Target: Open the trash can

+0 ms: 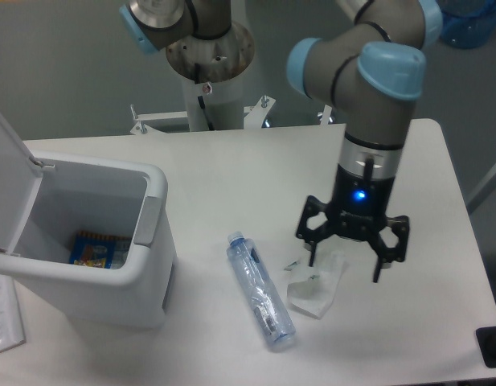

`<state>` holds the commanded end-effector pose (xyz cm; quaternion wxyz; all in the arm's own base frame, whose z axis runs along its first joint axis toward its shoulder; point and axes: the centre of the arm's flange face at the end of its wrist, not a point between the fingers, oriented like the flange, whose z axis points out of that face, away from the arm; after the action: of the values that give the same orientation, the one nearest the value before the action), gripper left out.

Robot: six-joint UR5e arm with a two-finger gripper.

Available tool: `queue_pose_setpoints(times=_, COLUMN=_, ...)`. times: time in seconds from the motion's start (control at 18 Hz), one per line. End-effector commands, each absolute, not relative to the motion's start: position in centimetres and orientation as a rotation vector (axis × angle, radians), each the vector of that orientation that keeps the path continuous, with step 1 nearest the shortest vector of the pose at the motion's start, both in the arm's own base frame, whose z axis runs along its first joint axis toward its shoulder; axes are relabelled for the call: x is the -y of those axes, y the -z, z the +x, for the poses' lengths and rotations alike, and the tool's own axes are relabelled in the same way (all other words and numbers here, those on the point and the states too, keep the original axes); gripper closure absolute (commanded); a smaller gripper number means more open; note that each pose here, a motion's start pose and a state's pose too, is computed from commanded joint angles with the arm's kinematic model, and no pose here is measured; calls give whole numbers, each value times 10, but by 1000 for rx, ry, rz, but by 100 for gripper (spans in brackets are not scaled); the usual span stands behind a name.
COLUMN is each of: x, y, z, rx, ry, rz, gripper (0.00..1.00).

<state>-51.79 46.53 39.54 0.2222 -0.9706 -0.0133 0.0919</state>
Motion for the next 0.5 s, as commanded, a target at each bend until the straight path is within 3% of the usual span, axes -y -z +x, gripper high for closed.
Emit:
queue_pose_setpoints(times=0.33, x=-455, y=-385, z=-529, rx=-297, ry=-341, rz=-2888, gripper=0)
queue_pose_setpoints(times=0.5, x=-465, y=-383, z=-534, rx=-353, ry=-310, rz=-3018, gripper=0)
